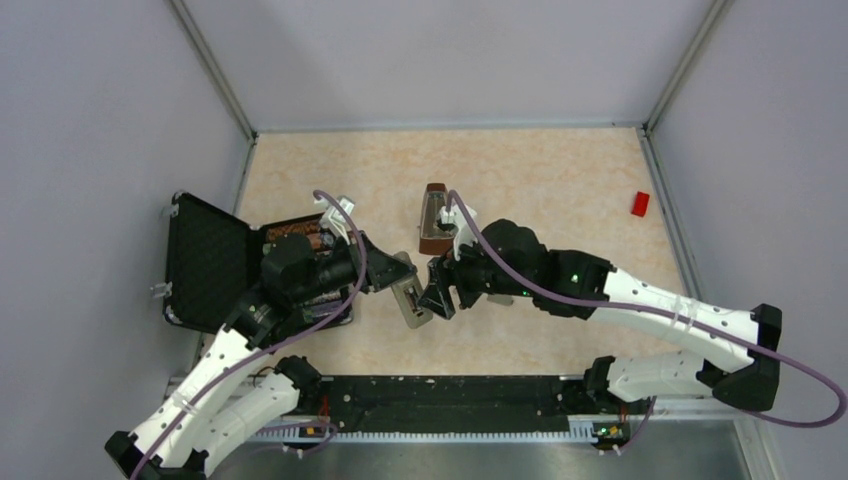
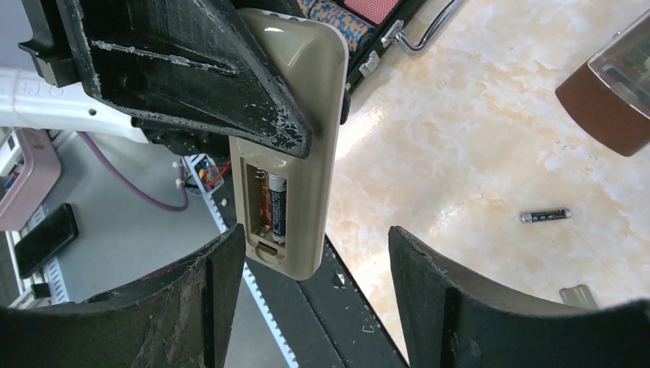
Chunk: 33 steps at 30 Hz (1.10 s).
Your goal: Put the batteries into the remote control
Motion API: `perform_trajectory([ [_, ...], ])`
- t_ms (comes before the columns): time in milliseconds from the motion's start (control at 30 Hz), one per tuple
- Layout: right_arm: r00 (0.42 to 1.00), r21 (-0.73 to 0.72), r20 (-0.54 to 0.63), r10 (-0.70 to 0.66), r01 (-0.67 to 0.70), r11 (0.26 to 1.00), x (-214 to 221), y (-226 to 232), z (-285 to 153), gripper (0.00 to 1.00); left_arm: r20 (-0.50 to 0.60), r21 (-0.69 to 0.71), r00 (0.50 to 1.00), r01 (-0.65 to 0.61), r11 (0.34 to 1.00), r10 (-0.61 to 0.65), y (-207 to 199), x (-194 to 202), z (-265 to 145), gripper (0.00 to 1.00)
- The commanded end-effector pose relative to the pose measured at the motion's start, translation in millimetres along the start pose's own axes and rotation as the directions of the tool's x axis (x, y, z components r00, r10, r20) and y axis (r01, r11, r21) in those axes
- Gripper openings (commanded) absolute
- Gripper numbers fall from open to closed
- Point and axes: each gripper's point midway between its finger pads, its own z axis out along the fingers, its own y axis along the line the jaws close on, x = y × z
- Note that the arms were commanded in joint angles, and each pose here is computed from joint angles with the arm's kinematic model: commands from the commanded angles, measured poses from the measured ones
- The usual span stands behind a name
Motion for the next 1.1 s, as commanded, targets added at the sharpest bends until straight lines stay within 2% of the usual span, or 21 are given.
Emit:
perform_trajectory([
  [0,0.999,-0.031,0.015,-0.043,0.044,0.999,-11.1,8.7,1.0,0.68,0.058,0.041,0.998,-0.019,0.999,0.017,-17.9,-18.5,-0.4,0.0],
  [167,0.999,-0.017,0.021,-0.031,0.032,0.999,-13.0,7.5,8.8,0.66,0.058,0.046,0.998,-0.015,0.999,0.013,-18.7,-18.4,-0.6,0.0],
  [667,0.997,0.008,0.072,0.02,-0.02,1.0,-21.5,7.0,22.7,0.49,0.048,0.057,0.999,-0.011,0.998,0.008,-19.6,-15.9,-0.5,0.0],
  [767,0.997,0.013,0.067,0.024,-0.025,1.0,-18.2,5.0,22.8,0.42,0.051,0.06,0.999,-0.012,0.998,0.009,-20.8,-16.5,-1.3,0.0],
  [833,0.998,0.013,0.058,0.025,-0.026,1.0,-14.2,3.8,22.3,0.3,0.05,0.062,0.999,-0.013,0.998,0.01,-21.3,-16.4,-1.5,0.0],
  [900,0.998,0.004,0.05,0.022,-0.022,1.0,-11.7,5.1,21.0,0.24,0.053,0.064,0.999,-0.014,0.998,0.011,-22.2,-16.9,-2.2,0.0],
  [1000,0.999,0.003,0.049,0.024,-0.024,1.0,-10.5,4.8,19.0,0.25,0.054,0.062,0.999,-0.012,0.998,0.009,-21.4,-16.9,-1.9,0.0],
  [1067,0.998,0.006,0.054,0.028,-0.028,1.0,-12.2,4.7,17.7,0.32,0.055,0.059,0.998,-0.011,0.998,0.008,-20.8,-17.3,-1.3,0.0],
])
